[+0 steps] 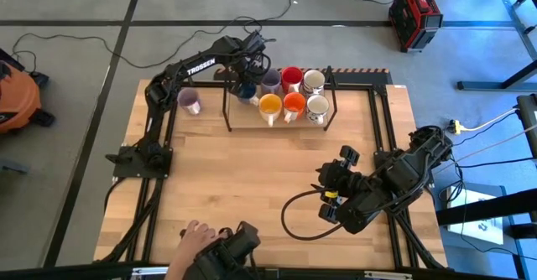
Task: Place coffee mugs
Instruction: Put the blue mug on the shelf, then put the purple patterned mug on the shelf
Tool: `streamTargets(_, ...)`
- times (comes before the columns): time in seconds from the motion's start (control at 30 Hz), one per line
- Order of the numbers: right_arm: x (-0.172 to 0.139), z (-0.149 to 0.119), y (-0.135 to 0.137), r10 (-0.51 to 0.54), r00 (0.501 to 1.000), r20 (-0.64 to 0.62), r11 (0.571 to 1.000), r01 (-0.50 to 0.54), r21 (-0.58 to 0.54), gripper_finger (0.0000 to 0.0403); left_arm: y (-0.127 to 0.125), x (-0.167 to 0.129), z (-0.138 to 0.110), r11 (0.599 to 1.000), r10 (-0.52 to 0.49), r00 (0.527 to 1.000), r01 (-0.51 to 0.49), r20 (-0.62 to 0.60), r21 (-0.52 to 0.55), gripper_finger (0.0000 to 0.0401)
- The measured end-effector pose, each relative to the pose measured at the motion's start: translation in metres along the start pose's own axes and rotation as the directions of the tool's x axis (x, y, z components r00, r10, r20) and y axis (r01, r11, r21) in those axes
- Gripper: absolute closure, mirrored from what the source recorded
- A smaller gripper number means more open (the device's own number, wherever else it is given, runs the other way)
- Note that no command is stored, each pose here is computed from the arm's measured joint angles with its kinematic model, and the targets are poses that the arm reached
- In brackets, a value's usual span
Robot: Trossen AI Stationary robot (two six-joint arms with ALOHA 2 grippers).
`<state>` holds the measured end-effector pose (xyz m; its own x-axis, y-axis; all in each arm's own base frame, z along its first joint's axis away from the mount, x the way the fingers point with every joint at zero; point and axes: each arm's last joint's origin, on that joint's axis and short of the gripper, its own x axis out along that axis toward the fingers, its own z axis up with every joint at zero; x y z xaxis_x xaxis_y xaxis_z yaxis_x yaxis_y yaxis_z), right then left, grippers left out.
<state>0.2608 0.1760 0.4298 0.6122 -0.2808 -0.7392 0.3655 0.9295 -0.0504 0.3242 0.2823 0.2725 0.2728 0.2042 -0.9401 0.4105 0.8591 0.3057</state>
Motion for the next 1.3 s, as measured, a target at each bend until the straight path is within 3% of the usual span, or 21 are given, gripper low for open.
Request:
streamTargets(0.5,0.000,0.000,0.000,0.006,1.000,-0.007,1.000,-0.006,-0.001,0.0228,0.003,-0.002,0.002,0.998,0.053,0.999,-0.054,-0.013,-0.025,0.0331)
streamTargets(0.83,0.000,0.000,0.000,0.007,1.000,-0.008,1.000,-0.007,-0.011,0.0228,0.001,-0.019,0.004,0.993,0.110,0.993,-0.111,-0.047,-0.027,0.0327)
streamTargets(0.97,0.000,0.000,0.000,0.006,1.000,-0.007,1.000,-0.006,-0.011,0.0228,-0.003,-0.052,0.009,0.979,0.177,0.984,-0.173,0.033,-0.111,0.0327)
streamTargets(1.07,0.000,0.000,-0.001,-0.001,1.000,0.002,1.000,0.001,-0.011,0.0228,-0.013,-0.087,0.014,0.950,0.236,0.967,-0.209,0.094,-0.234,0.0327)
streamTargets(1.3,-0.003,0.002,-0.004,-0.035,0.998,0.054,0.999,0.035,-0.003,0.0228,-0.066,-0.194,0.010,0.805,0.355,0.902,-0.161,0.245,-0.572,0.0327)
